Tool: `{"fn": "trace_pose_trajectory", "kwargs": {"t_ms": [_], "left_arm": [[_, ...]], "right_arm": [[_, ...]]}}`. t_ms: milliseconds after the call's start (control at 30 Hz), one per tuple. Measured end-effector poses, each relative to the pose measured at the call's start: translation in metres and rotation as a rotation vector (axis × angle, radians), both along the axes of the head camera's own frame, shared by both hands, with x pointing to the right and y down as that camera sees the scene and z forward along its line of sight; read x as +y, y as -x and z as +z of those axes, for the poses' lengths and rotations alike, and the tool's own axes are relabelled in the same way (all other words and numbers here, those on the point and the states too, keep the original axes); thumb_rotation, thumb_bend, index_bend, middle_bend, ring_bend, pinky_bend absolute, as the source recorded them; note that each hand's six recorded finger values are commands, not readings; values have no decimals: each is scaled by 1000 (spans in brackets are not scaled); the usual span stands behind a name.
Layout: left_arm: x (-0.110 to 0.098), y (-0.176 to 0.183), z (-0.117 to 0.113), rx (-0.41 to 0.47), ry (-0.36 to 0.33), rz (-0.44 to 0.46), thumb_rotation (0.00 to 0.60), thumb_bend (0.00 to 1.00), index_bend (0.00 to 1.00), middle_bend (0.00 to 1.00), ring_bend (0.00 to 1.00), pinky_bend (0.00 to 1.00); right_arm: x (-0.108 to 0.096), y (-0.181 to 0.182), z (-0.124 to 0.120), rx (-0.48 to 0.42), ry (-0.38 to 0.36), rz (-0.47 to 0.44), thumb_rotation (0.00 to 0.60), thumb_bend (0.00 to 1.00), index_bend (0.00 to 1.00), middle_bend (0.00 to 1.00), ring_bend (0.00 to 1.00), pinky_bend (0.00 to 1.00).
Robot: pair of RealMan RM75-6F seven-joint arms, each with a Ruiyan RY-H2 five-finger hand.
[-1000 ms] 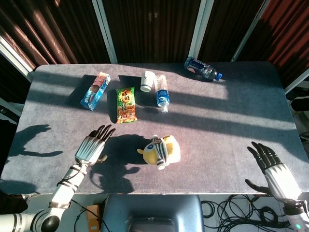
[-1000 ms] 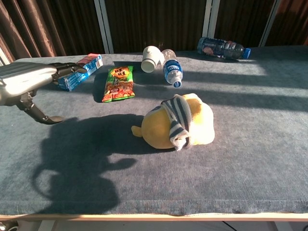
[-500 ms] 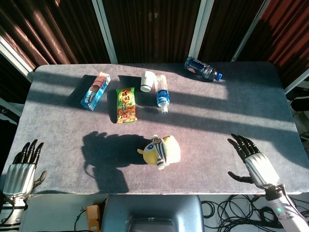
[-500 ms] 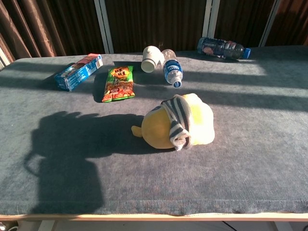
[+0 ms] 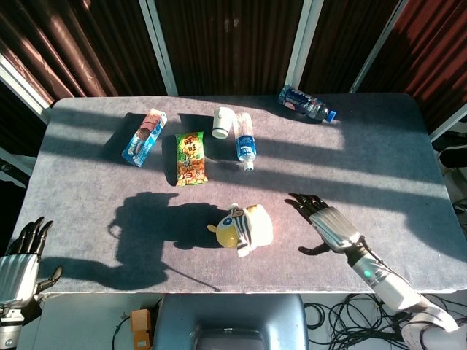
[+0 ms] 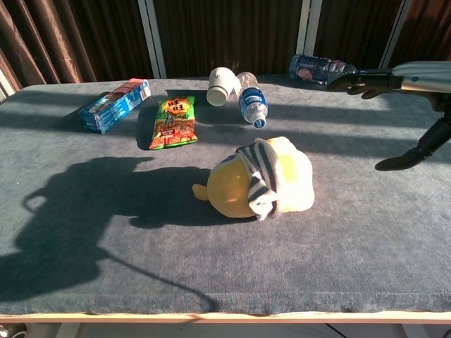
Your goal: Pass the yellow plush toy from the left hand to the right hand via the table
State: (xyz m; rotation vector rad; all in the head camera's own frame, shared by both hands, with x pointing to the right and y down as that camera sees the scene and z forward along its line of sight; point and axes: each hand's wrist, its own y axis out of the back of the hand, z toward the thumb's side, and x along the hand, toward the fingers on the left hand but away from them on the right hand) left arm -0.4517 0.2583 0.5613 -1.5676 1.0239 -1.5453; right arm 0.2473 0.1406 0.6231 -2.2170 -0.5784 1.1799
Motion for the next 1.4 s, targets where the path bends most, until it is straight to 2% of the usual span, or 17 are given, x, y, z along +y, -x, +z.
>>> {"fn": "trace_pose_trajectory", "kwargs": {"t_ms": [267,533,700,767,833,933,1000,1100,1167,1233,1400], "left_arm": [[1,7,-9,24,-25,-27,600,254,0,0,23,261],[-1,16,-20,42,-71,-74,600,256,0,0,26,266],[0,20,-22,46,-77,-91,600,256,0,0,39,280],[-1,22,-23,36,-83,-100,600,256,0,0,44,286],[0,24,-23,33,-88,-110,600,255,0,0,45,287],[0,25,-24,35,-87,-112,600,256,0,0,45,287],[0,25,-23,35,-84,-113,600,256,0,0,45,287],[1,25,-23,36,-79,-116,600,255,0,0,45,287],[1,26,-23,35,-79,-117,600,256,0,0,44,287],[1,26,-23,33,-76,-115,600,255,0,0,44,287],[2,20,-19,28,-58,-89,600,255,0,0,46,288]], "right_arm": [[-8,53,35,46,55,-42,600,94,0,0,0,69],[-10,84,67,71,138,-19,600,94,0,0,0,74],[-15,95,87,83,146,0,600,94,0,0,0,147],[-16,99,92,68,149,18,600,94,16,1,3,217],[-17,102,93,44,150,35,600,94,92,38,47,302],[-21,106,95,-4,135,63,600,94,296,194,224,471],[-24,108,96,-46,121,85,600,94,473,346,397,643],[-27,110,95,-109,106,113,600,99,683,512,556,808],[-30,109,94,-148,85,123,600,105,798,592,624,878],[-33,106,93,-170,51,127,600,106,864,634,661,915],[-44,85,84,-179,-69,143,600,107,874,642,668,924]]}}
